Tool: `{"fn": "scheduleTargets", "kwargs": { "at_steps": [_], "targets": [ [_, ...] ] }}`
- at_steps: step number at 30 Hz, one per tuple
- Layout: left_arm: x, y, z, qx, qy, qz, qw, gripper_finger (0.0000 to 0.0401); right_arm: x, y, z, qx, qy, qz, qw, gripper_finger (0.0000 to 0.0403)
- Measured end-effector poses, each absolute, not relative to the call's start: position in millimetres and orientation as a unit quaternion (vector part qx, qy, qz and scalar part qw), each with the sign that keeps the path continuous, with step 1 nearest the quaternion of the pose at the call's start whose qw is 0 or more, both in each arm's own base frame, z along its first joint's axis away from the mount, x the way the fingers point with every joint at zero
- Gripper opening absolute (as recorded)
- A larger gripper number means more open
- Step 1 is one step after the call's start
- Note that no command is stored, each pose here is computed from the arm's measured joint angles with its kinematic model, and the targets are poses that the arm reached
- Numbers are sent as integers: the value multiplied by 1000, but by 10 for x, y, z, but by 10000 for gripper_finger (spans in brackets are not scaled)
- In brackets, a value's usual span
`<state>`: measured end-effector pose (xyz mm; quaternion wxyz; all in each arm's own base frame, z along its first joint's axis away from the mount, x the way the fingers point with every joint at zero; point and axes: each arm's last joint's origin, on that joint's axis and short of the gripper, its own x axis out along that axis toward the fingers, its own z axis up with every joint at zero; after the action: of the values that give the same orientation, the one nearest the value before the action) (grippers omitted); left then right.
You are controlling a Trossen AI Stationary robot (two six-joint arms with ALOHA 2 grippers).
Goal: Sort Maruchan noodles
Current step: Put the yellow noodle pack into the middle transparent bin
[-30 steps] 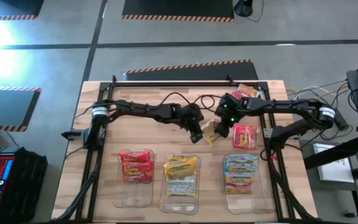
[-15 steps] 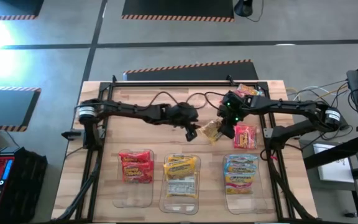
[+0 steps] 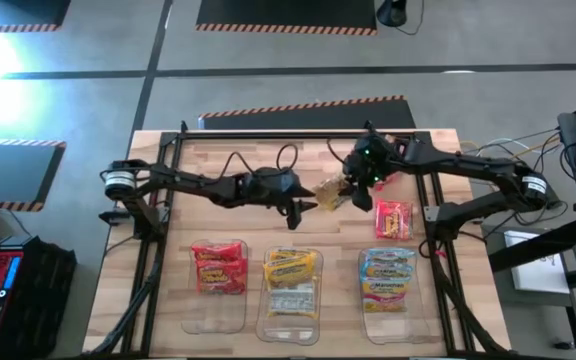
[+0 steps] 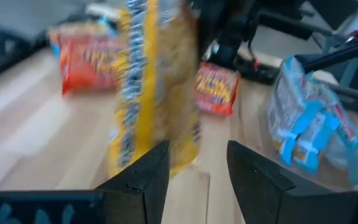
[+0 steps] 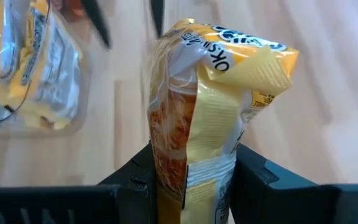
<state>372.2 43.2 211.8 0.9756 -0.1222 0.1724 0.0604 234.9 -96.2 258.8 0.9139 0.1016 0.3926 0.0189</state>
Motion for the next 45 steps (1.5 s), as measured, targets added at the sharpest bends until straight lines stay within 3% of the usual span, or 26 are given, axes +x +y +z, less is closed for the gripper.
{"fn": "scheduleTargets", "kwargs": {
  "at_steps": [6,13,20,34,45],
  "targets": [
    [3783,470,2327,-48,167,45,984,143,2330,-942,2916,1,444,-30,895,118],
    [3735,632,2362,-74,229,29,970,143,2316,-937,3239,-3,435,-40,899,118],
    [3738,710,2444,-35,216,18,976,163,2337,-940,3150,21,463,-37,885,118],
    [3712,771,2451,10,218,12,976,257,2575,-1026,2966,-29,493,36,869,118],
    [3713,781,2458,20,216,24,976,274,2938,-1048,3063,-112,476,89,868,118]
  ]
}}
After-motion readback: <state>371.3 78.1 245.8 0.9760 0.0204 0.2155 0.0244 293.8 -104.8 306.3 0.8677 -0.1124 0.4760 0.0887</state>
